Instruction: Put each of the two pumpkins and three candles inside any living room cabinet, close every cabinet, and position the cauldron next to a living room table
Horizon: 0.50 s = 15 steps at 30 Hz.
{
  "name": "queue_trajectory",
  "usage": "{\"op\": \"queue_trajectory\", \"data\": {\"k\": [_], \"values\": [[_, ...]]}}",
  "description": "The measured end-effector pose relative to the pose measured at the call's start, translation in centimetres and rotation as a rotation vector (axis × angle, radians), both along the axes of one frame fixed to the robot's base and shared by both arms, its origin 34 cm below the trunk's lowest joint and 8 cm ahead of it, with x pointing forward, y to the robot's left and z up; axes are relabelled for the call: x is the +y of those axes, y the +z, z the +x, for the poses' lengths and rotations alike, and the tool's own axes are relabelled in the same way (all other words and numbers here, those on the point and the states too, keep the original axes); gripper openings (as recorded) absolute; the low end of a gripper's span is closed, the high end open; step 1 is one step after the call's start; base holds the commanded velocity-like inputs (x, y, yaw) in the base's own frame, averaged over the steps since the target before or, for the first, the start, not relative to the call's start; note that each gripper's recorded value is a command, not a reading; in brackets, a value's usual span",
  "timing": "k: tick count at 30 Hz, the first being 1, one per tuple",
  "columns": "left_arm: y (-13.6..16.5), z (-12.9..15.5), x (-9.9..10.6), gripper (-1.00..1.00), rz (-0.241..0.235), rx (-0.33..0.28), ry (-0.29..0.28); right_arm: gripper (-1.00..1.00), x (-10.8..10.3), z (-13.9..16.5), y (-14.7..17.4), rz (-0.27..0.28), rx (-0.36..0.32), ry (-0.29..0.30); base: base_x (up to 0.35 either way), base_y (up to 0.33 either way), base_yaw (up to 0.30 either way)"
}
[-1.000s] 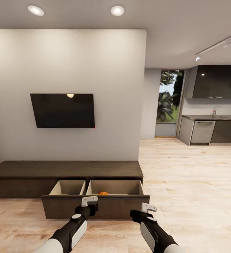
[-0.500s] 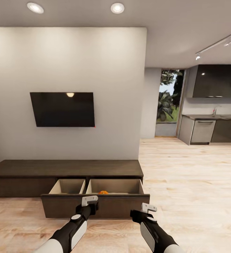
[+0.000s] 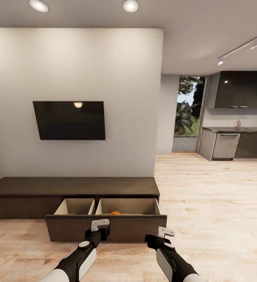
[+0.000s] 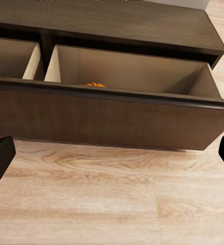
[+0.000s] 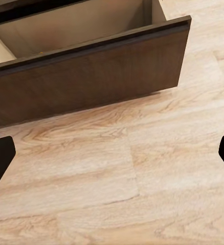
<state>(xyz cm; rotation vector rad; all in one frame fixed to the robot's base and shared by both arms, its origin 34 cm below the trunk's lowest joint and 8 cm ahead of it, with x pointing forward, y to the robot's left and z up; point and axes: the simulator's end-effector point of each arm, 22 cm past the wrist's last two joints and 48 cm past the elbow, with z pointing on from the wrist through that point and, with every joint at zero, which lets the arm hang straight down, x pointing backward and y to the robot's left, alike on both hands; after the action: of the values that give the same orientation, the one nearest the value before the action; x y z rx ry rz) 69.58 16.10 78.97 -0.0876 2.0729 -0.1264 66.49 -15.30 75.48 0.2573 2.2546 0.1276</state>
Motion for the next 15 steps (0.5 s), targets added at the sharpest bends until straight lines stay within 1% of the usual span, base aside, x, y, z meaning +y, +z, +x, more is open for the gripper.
{"op": "queue_trajectory", "data": {"k": [15], "values": [[-2.7,-0.4,0.0,1.0,0.0,0.001,-0.001,1.0,0.0,-0.1,-2.4,-0.002,0.001,0.0,0.0,0.0,0.0]]}}
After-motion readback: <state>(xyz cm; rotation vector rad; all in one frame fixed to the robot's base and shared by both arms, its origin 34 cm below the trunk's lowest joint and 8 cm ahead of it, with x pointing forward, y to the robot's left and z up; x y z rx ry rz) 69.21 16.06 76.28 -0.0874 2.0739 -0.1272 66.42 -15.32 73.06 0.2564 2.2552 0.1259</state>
